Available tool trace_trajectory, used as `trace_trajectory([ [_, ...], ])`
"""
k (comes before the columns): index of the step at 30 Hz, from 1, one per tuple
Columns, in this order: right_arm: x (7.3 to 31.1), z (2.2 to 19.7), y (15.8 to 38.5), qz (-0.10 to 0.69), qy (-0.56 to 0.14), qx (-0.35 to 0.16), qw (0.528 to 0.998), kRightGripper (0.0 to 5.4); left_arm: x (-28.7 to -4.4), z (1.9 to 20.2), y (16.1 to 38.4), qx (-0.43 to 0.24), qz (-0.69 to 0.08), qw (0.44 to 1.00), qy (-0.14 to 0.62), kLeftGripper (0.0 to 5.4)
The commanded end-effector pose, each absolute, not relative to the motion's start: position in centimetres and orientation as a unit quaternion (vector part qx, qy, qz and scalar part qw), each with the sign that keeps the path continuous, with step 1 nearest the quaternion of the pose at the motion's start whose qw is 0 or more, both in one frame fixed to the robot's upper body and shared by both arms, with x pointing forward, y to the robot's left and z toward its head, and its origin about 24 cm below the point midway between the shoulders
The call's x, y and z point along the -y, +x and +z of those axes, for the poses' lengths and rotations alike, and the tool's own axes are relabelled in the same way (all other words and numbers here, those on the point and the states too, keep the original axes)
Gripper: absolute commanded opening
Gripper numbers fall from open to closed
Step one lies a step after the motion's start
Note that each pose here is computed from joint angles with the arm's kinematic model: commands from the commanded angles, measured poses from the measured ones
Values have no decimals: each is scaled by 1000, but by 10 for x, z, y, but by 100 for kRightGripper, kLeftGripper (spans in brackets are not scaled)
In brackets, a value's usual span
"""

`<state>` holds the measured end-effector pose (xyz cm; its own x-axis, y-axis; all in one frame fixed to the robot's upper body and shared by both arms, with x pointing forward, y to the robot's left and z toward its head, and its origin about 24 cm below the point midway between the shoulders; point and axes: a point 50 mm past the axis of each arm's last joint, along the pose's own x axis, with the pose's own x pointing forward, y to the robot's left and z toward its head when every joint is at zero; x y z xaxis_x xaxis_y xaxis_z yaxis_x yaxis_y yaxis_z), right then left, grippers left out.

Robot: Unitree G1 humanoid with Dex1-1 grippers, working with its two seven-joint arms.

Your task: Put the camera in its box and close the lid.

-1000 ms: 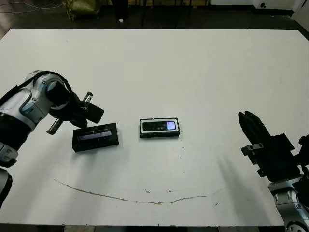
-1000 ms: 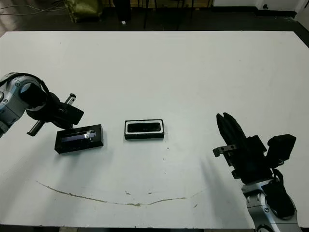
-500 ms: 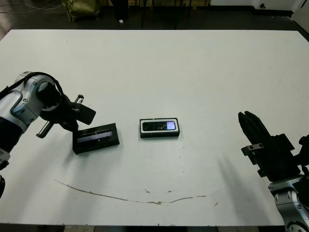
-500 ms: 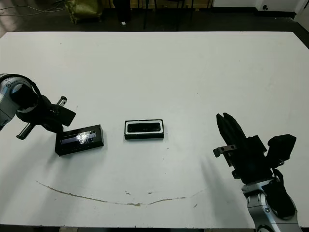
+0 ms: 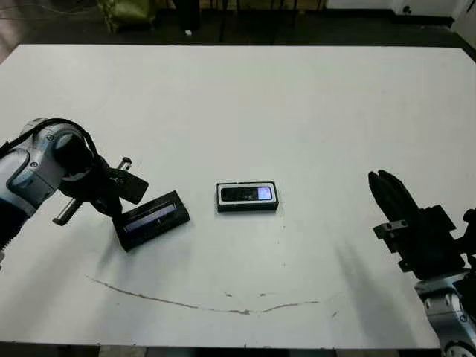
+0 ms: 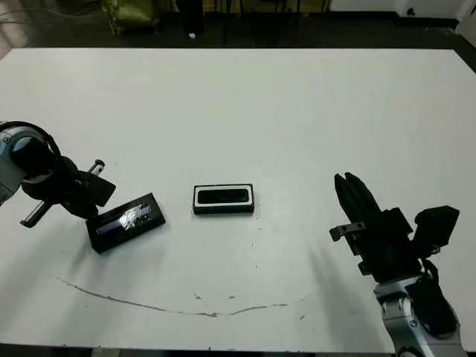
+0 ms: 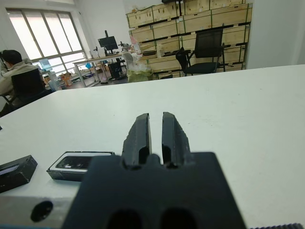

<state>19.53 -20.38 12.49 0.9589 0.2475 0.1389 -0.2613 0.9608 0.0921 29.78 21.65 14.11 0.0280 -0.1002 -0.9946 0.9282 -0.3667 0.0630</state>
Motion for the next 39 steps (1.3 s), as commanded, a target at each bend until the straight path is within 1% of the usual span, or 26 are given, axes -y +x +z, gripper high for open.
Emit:
trace_trajectory([
  [1, 206, 120, 195, 124, 47, 49, 990, 2, -214, 126, 288, -379, -621, 415, 547, 0],
  [5, 206, 120, 195, 129, 55, 50, 989, 2, -211, 128, 285, -365, -630, 414, 547, 0],
  [10, 205, 120, 195, 130, 57, 47, 989, 2, -209, 130, 283, -364, -634, 410, 545, 0],
  [14, 205, 120, 195, 132, 58, 48, 988, 2, -210, 129, 282, -362, -638, 411, 542, 0],
  [19, 205, 119, 194, 127, 58, 40, 989, 2, -213, 128, 285, -373, -624, 413, 548, 0],
  [21, 205, 119, 194, 130, 57, 43, 989, 2, -218, 127, 288, -377, -598, 437, 557, 0],
  [25, 204, 119, 194, 135, 69, 44, 987, 2, -238, 123, 299, -363, -515, 493, 600, 0],
  [28, 203, 118, 194, 135, 72, 40, 987, 2, -250, 127, 304, -352, -451, 528, 627, 0],
  [30, 204, 117, 194, 135, 70, 42, 987, 2, -257, 134, 305, -333, -409, 560, 640, 0],
  [33, 204, 117, 193, 135, 72, 42, 987, 2, -266, 149, 300, -274, -358, 643, 619, 0],
  [37, 204, 116, 193, 137, 74, 40, 987, 2, -271, 174, 283, -210, -315, 728, 572, 0],
  [39, 204, 116, 193, 139, 75, 40, 987, 2, -275, 179, 275, -178, -298, 762, 547, 0],
])
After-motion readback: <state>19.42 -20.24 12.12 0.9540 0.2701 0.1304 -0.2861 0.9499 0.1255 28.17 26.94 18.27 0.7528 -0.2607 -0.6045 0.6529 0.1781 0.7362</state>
